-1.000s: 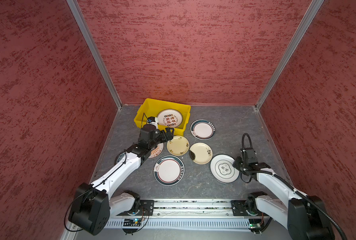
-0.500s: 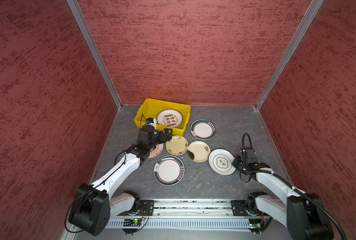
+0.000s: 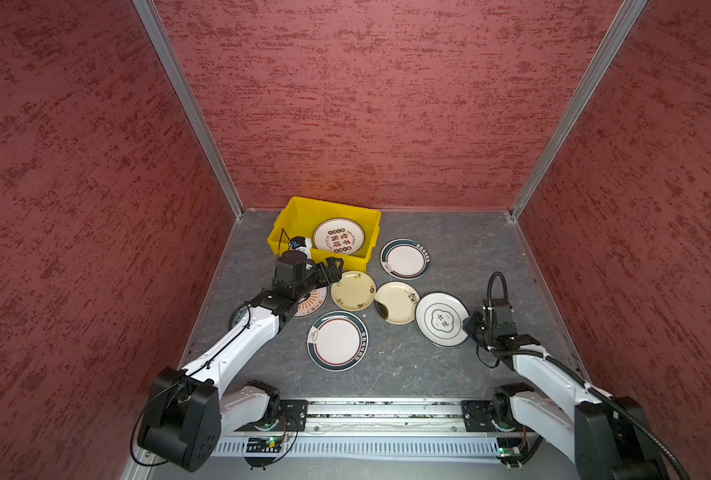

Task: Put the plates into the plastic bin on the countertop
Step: 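Drag the cloud-logo plate farther from the robot and tilt it upright with right gripper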

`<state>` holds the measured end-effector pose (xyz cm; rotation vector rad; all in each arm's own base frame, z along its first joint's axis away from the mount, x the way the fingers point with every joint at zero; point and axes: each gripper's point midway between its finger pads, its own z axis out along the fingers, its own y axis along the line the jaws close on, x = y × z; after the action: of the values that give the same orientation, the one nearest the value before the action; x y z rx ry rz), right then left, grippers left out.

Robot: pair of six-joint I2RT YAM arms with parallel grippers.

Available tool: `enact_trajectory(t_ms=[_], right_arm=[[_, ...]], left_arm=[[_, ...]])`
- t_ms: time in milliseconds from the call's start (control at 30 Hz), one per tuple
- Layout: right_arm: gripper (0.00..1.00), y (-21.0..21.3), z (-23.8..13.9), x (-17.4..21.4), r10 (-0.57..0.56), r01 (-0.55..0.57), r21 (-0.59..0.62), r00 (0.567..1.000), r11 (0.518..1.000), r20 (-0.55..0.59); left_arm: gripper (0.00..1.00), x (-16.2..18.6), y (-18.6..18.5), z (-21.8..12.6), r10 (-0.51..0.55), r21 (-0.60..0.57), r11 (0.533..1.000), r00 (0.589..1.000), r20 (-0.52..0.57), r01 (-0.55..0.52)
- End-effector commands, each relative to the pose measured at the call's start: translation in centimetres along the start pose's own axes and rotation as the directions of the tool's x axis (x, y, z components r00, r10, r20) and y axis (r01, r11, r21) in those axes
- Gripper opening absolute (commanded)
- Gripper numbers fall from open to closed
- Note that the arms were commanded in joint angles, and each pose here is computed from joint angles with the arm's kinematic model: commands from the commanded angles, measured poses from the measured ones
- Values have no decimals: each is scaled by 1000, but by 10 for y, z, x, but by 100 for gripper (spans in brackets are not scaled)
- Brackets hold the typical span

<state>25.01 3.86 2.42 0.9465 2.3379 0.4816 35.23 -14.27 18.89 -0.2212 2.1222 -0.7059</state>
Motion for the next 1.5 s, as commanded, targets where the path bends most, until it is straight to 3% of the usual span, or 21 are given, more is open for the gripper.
enact_trajectory(t_ms=[0,167,633,933,1467], right_arm=[[34,1,1,13,63,-65,-51,997,997,-45],[33,1,3,20,66,-72,-77,995,994,-74],[5,3,7,25,69,-80,-120,994,990,-90],[0,10,3,22,70,-84,-171,994,982,-85],[0,39,-29,-2,87,-87,-297,996,951,-13]], left_arm=[[100,-3,-3,-4,-10,17,1000,1000,7,9],[99,-5,-5,-6,-10,23,1000,1000,11,9],[99,-4,-9,-6,-27,35,999,1000,-4,27],[99,-3,-15,-4,-17,44,999,1000,-12,17],[99,-2,-28,2,8,64,998,999,-31,-6]])
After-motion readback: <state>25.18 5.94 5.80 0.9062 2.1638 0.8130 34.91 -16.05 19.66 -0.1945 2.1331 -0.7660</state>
